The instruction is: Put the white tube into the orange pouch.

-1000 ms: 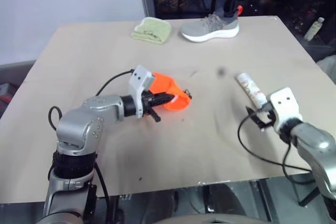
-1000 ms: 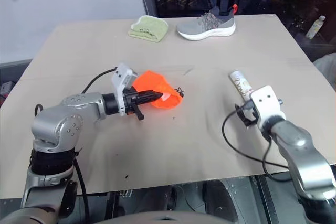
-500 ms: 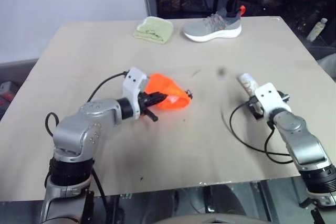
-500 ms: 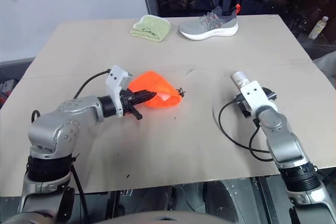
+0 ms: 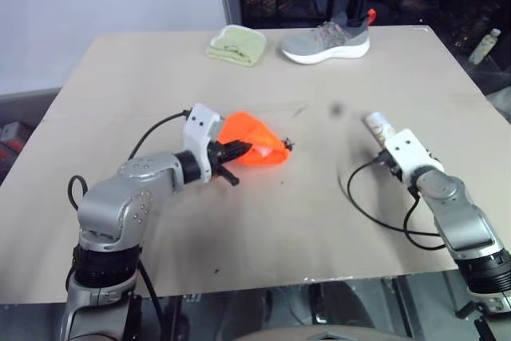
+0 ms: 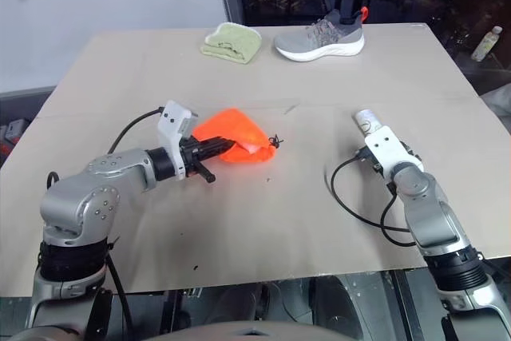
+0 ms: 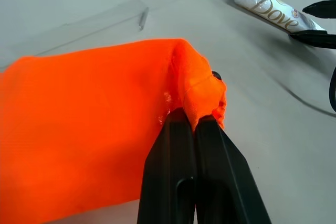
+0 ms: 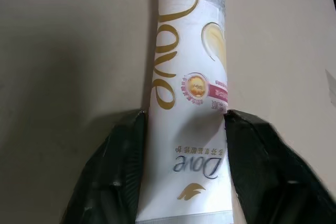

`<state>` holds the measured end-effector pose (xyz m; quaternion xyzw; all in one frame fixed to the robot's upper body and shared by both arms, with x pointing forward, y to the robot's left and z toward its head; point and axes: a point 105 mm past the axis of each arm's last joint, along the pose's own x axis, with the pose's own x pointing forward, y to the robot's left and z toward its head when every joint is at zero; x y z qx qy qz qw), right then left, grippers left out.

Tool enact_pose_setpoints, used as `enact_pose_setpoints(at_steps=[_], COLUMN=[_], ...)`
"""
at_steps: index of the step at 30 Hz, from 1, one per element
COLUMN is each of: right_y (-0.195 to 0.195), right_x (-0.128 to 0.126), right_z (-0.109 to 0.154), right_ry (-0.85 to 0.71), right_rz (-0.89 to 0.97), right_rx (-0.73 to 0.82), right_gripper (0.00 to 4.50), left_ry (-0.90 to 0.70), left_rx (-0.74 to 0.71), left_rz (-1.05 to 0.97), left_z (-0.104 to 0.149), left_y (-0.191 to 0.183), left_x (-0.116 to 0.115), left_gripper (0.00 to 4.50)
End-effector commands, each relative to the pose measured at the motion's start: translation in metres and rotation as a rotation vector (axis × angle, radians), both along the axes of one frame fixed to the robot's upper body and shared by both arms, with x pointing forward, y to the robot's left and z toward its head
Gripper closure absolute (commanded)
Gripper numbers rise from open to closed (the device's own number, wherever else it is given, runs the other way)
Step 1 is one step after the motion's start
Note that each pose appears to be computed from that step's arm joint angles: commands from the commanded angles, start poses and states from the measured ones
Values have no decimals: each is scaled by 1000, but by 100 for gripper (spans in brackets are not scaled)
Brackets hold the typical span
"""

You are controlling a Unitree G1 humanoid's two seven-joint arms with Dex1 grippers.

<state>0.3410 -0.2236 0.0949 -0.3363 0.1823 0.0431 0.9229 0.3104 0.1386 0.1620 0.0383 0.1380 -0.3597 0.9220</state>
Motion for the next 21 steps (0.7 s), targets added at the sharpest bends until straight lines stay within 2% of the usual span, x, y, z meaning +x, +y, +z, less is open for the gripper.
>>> enact_pose_setpoints(at_steps=[1, 2, 3, 12, 17, 21], right_y=[-15, -15, -15, -5, 20, 62], right_x=[-3, -3, -3, -6, -22, -52], right_z=[-3, -3, -1, 29, 60, 82], right_ry=[24, 23, 20, -87, -140, -132], right_rz=[-45, -45, -45, 50, 231, 483], right_rx=[-32, -34, -38, -79, 13, 131], right_gripper=[379, 419, 440, 440, 440, 440], left_ry=[-57, -57, -57, -59, -59, -67], left_rx=[-1, -2, -2, -17, -38, -54], left_rz=[-14, -13, -13, -2, 10, -2], left_z=[11, 11, 11, 13, 15, 17], left_y=[-2, -2, -2, -2, 1, 1], left_x=[-4, -3, -4, -3, 0, -2], left_gripper=[450, 450, 450, 450, 450, 450])
